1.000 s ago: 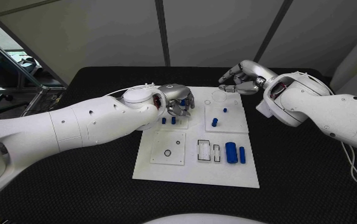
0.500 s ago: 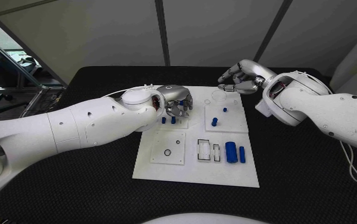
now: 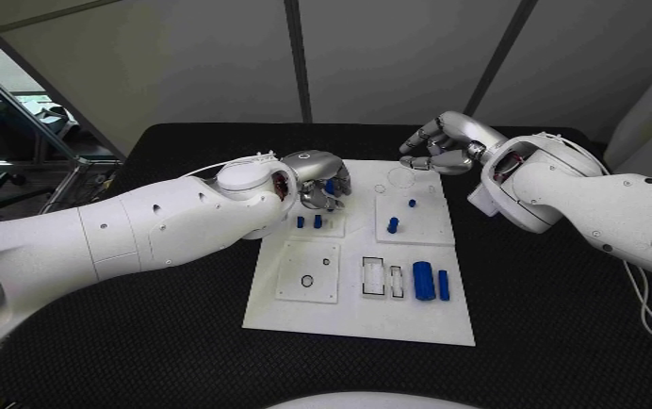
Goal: Assemble the parts on the task board
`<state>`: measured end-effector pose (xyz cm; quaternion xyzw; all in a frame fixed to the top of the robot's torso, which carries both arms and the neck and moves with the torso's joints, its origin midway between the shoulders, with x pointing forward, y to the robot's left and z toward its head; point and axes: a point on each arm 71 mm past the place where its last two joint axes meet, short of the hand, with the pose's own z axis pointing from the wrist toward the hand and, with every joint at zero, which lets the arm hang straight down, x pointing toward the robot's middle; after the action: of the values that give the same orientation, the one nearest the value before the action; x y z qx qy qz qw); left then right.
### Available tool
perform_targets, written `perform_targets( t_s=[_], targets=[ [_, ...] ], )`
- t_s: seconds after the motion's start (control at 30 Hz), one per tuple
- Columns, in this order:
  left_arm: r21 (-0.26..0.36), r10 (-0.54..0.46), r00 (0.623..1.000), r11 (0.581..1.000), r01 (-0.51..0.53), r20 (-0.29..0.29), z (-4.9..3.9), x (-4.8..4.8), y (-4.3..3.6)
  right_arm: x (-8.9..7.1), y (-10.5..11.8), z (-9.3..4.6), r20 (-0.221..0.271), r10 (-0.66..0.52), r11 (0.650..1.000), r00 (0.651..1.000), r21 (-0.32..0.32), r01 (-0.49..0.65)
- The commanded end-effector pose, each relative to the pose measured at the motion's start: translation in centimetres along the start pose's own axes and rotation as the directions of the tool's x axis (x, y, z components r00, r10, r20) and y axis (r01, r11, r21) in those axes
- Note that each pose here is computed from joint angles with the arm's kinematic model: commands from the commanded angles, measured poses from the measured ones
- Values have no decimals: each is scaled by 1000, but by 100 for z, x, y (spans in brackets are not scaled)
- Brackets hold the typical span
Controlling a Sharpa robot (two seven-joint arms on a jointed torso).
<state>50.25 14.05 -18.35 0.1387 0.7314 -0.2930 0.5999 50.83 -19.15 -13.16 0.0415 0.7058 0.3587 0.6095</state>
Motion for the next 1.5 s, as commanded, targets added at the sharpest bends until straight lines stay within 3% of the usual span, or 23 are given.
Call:
perform_targets(
  t_s=[0.03,0.17,0.37,0.57,0.93,1.17,1.5],
  targets=[
    [-10,-46,999,999,47,19,-23,-85,35,-13,14,3,7,-2,1000,1000,-12,2],
    [-49,-102,995,994,102,8,-69,-192,138,-16,9,1,7,-3,1000,1000,-10,3],
    [-109,-157,987,982,153,-29,-141,-280,313,-19,5,-4,8,-3,1000,1000,-7,3],
    [-127,-173,983,978,164,-62,-168,-286,376,-21,1,-8,7,-3,1000,1000,-6,3],
    [-85,-139,988,988,133,-69,-130,-235,300,-17,7,-7,5,-3,1000,1000,-7,3],
    [-42,-76,996,996,74,-47,-89,-163,223,-17,9,-8,5,-3,1000,1000,-8,3],
    [-26,-7,997,1000,5,-75,-44,-26,175,-15,17,-6,6,-2,1000,1000,-10,2]
  ],
)
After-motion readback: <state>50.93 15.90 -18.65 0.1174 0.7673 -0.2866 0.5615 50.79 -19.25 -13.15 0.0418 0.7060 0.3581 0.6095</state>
